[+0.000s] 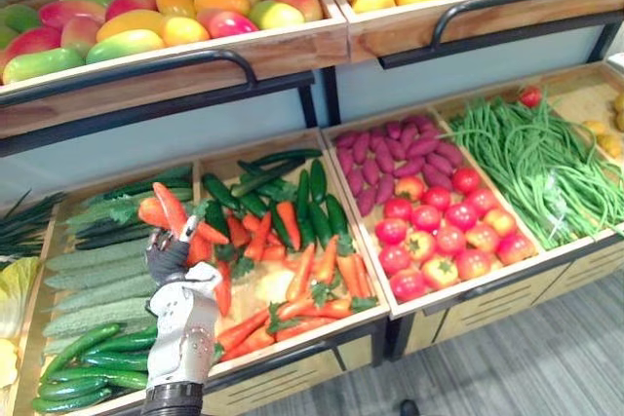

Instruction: Pick vegetable in the basket

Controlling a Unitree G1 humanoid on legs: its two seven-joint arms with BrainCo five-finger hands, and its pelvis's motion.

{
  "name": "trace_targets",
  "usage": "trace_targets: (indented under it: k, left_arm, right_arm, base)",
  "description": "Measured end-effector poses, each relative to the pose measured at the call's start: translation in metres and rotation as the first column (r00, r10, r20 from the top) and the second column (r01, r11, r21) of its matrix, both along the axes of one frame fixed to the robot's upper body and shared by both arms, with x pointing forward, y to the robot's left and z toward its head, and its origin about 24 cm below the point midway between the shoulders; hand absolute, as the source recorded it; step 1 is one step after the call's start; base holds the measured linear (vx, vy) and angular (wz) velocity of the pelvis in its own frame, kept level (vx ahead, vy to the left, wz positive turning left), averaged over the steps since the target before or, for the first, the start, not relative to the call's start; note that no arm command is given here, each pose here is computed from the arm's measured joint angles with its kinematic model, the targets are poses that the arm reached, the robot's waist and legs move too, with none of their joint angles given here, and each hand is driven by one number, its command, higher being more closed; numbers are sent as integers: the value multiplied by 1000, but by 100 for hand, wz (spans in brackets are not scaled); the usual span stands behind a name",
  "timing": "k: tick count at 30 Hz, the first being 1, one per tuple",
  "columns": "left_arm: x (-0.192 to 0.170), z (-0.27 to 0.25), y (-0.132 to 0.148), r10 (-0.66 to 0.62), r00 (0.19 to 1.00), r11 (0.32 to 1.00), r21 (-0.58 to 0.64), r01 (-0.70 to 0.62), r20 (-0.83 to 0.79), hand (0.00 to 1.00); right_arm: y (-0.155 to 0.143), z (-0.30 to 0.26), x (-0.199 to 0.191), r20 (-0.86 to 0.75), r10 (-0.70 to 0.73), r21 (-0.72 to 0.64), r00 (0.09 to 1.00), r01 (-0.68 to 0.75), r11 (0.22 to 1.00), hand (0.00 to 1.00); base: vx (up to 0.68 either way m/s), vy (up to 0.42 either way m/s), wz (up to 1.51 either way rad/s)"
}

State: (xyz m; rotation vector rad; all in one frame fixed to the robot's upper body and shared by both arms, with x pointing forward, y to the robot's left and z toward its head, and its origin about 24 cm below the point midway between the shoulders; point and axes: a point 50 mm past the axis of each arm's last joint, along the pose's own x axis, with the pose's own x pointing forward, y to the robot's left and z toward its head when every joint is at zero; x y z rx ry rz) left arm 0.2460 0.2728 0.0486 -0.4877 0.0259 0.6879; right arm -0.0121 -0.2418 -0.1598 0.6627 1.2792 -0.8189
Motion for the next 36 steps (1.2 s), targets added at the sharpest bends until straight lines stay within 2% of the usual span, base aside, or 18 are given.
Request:
trace_targets:
  k: [9,12,16,20,24,27,33,36]
  left_arm:
    - [5,24,-9,-103,976,987,-100,124,189,100]
    - [4,37,-12,-129,960,985,-83,154,248,100]
    - [-12,53,2,-70,947,994,-55,91,312,100]
    - [-23,50,-4,-49,941,992,-97,86,335,100]
    - [-16,54,-16,-122,917,978,-109,175,379,100]
    - [-9,53,-35,-221,895,955,-101,279,388,100]
    - [-17,71,-49,-247,834,942,-81,327,494,100]
    - [-14,59,-52,-241,855,939,-111,325,460,100]
  right_arm:
    - [-3,1,-1,-10,-21,-24,1000,21,1000,100]
    - [-3,1,-5,-14,-33,-31,999,32,999,100]
    - [-5,0,17,21,31,-37,999,-31,999,100]
    - [-20,5,30,47,66,-84,997,-61,995,100]
    - [11,1,41,127,49,-25,991,-46,999,100]
    - [28,-1,32,132,-4,10,991,3,1000,100]
    - [31,0,29,130,13,-21,991,-11,1000,100]
    - [21,2,31,160,-3,-75,987,16,997,100]
  base:
    - [12,-29,-5]
    - [17,-16,-56]
    - [62,-3,-152]
    - [-46,90,-151]
    - [-164,64,-105]
    - [-127,74,-100]
    - [-12,47,-142]
    - [92,-68,-104]
